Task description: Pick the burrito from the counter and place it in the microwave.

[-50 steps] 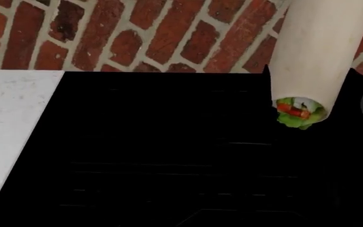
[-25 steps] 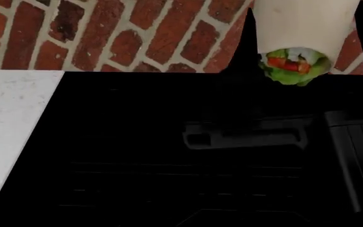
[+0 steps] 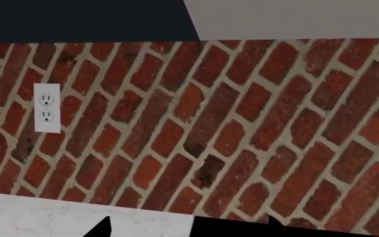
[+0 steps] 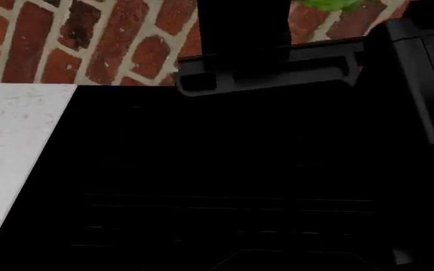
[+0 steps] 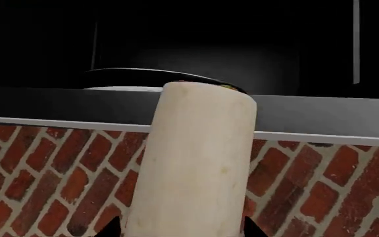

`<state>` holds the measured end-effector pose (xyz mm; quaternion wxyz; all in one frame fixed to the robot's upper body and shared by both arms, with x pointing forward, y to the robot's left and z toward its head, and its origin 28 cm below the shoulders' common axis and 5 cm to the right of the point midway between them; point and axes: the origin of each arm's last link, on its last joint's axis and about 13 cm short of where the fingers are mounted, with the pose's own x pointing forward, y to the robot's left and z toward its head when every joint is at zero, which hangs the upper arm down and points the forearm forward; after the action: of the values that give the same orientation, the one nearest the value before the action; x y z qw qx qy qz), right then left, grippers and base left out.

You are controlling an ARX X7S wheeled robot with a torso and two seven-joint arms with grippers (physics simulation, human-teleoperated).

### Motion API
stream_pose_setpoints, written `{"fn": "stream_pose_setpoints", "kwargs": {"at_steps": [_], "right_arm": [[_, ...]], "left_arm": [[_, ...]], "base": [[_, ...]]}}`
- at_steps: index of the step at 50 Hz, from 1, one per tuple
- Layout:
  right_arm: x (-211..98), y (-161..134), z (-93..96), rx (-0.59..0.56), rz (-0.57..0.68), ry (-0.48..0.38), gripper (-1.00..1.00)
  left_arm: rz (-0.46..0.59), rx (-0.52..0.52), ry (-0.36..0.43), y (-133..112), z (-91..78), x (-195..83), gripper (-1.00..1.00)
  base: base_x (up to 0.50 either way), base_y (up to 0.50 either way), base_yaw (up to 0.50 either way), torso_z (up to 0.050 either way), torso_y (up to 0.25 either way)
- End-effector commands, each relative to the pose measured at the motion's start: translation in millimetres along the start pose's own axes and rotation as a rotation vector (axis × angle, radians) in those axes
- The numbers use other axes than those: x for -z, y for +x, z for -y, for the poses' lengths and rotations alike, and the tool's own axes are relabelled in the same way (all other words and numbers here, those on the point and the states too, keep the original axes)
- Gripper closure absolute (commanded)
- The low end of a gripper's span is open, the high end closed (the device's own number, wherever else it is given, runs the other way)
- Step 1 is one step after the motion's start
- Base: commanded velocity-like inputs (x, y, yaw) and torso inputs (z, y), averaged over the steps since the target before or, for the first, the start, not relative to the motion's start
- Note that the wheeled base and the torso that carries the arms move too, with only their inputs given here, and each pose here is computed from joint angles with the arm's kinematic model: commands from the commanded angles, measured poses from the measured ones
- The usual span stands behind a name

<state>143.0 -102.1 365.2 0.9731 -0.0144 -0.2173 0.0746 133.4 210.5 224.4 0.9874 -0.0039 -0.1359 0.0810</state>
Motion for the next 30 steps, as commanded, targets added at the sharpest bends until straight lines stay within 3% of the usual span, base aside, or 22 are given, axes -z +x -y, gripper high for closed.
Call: {"fn": "stream_pose_setpoints", "kwargs": {"at_steps": [1,30], "right_arm": [[-19,10,0.4,-0.001,0.077,-0.014,1.00],[-72,54,-3.2,-0.061,0.178,-0.053,1.00]], "left_arm": [[-0.007,0.007,0.002,-2,0.8,3,-1.00],[-0.007,0.011,0.015,1,4.5,1,-1.00]], "base": [[0.00,0.00,0.00,0.000,0.000],[0.00,0.00,0.00,0.000,0.000]]}}
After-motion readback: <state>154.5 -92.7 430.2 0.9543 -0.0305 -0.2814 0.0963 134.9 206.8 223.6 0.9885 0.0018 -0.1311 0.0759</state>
